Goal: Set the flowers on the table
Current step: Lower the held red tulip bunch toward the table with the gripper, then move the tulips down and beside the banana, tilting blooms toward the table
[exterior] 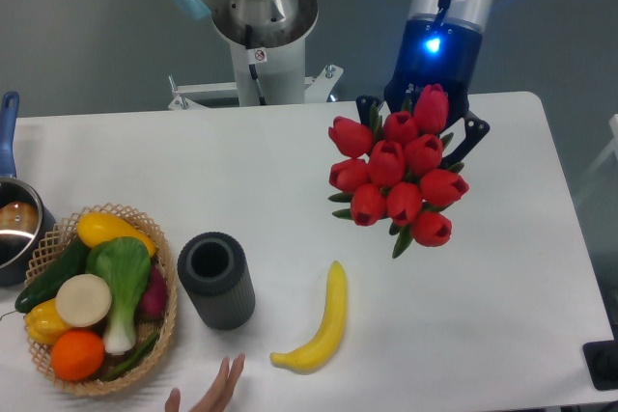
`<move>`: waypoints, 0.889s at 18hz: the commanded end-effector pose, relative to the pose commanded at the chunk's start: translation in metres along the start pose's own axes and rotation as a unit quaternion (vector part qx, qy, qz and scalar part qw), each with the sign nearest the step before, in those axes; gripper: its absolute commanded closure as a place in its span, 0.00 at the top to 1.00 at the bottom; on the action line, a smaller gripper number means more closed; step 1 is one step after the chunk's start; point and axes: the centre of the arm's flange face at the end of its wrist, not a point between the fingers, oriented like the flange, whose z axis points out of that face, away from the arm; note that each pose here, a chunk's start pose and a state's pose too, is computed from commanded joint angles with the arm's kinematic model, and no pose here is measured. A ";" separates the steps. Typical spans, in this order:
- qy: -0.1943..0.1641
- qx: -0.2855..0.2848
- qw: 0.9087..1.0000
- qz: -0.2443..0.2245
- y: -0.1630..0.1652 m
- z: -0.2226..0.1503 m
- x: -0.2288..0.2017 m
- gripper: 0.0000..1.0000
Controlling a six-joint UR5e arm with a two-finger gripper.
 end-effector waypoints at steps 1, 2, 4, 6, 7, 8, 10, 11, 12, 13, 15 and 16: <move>-0.010 -0.021 1.000 0.001 0.002 0.003 0.001 0.34; -0.012 -0.046 0.999 0.000 0.005 0.007 0.007 0.34; -0.018 -0.093 0.996 0.005 0.010 0.018 0.021 0.34; -0.031 -0.137 0.990 0.014 0.016 0.033 0.030 0.34; -0.032 -0.159 0.987 0.018 0.022 0.042 0.038 0.34; -0.035 -0.174 0.984 0.020 0.027 0.046 0.042 0.34; -0.036 -0.194 0.980 0.020 0.038 0.052 0.047 0.34; -0.037 -0.200 0.979 0.020 0.039 0.053 0.047 0.34; -0.036 -0.212 0.976 0.018 0.045 0.055 0.049 0.34; -0.033 -0.234 0.972 0.015 0.054 0.058 0.051 0.34; -0.037 -0.279 0.960 0.020 0.073 0.065 0.053 0.34; -0.032 -0.294 0.955 0.034 0.080 0.071 0.056 0.34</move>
